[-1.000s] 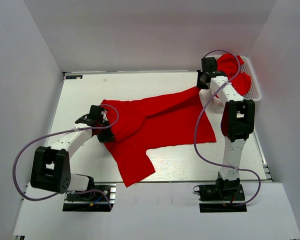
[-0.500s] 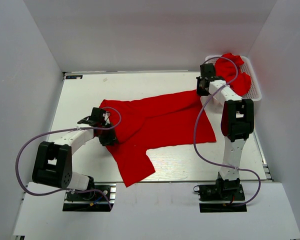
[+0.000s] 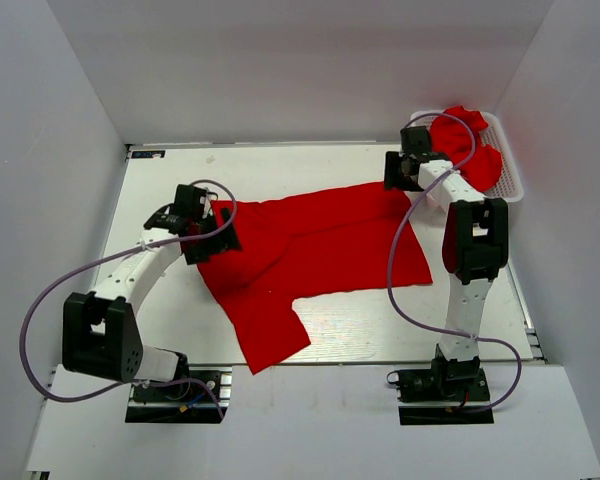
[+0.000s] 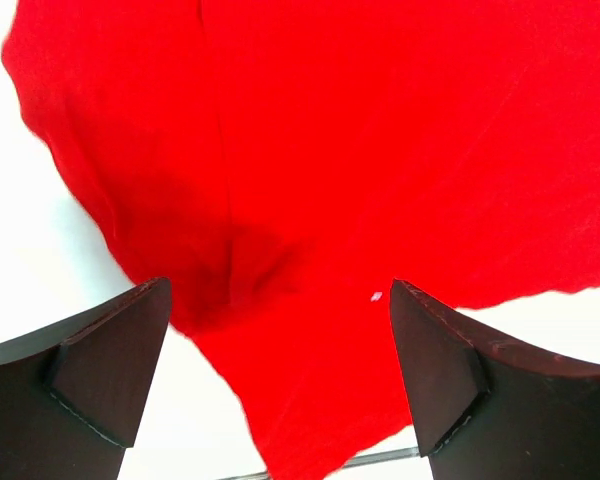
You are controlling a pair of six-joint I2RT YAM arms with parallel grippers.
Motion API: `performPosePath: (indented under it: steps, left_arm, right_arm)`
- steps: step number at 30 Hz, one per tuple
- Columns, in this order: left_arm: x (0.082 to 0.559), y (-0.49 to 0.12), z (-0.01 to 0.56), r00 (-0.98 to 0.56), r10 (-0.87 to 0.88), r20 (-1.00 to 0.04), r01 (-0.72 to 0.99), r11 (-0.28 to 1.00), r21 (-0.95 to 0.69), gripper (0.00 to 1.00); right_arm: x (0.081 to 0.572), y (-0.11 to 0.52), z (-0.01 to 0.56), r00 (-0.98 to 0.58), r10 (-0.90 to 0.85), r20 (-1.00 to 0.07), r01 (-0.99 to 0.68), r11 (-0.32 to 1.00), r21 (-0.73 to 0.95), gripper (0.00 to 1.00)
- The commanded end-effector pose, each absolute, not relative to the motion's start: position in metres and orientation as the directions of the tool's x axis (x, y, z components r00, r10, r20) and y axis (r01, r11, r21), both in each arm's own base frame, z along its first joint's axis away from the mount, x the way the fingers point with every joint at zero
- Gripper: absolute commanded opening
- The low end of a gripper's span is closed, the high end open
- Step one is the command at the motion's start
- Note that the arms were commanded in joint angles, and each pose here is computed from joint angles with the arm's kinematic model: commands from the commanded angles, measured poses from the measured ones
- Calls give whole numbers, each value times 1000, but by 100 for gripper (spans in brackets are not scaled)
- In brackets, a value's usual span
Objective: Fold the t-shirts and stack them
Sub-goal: Fold the flattened tshirt in 1/3 of the way
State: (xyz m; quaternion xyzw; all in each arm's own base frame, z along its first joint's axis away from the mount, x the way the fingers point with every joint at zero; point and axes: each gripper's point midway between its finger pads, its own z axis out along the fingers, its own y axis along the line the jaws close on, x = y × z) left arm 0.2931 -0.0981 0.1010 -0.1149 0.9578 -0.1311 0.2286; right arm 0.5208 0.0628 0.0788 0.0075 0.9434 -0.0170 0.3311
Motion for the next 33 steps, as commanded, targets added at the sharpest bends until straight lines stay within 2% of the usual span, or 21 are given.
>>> performPosePath:
  steps: [1,3,4,6,8,12,15,19,25,28,33]
  left_arm:
    - [336,-97,130,-796,-311,-520,-160,935,-315,100]
    - [359,-98,122,-795,-319,-517,-170,934,-314,100]
    - [379,-102,133,-768,-324,-552,-154,931,-331,100]
    - [401,-106,113,-789,-310,-530,-157,937,-313,100]
    - [429,-112,118,-776,-302,-554,-133,936,-325,100]
    - [462,-122,95,-788,-300,-537,-129,935,-331,100]
    - [473,-108,74,-784,-315,-535,-175,939,-296,100]
    - [484,-93,51,-765,-345,-543,-219,933,-285,100]
    - [481,-64,17,-773,-415,-479,-319,908,-272,100]
    - [478,-49,5,-772,-442,-457,-364,896,-253,100]
    - [481,-29,-11,-780,-468,-415,-419,883,-209,98]
  right_arm:
    - [525,75,118,-722,-10,-691,-31,999,18,72]
    - [529,87,120,-719,-10,-695,-73,995,62,77]
    - [532,91,123,-708,-19,-706,-97,993,71,90]
    - [536,107,124,-702,-18,-712,-140,984,112,90]
    - [540,121,128,-688,-26,-725,-191,971,147,90]
    - [553,134,110,-696,-36,-717,-210,965,155,90]
    - [566,141,110,-682,-22,-731,-219,960,176,90]
    - [575,154,81,-703,11,-711,-241,937,252,90]
    - [584,151,51,-740,46,-672,-185,945,269,90]
    - [585,139,35,-757,81,-648,-109,963,248,90]
    - [592,102,21,-741,213,-637,112,974,196,90]
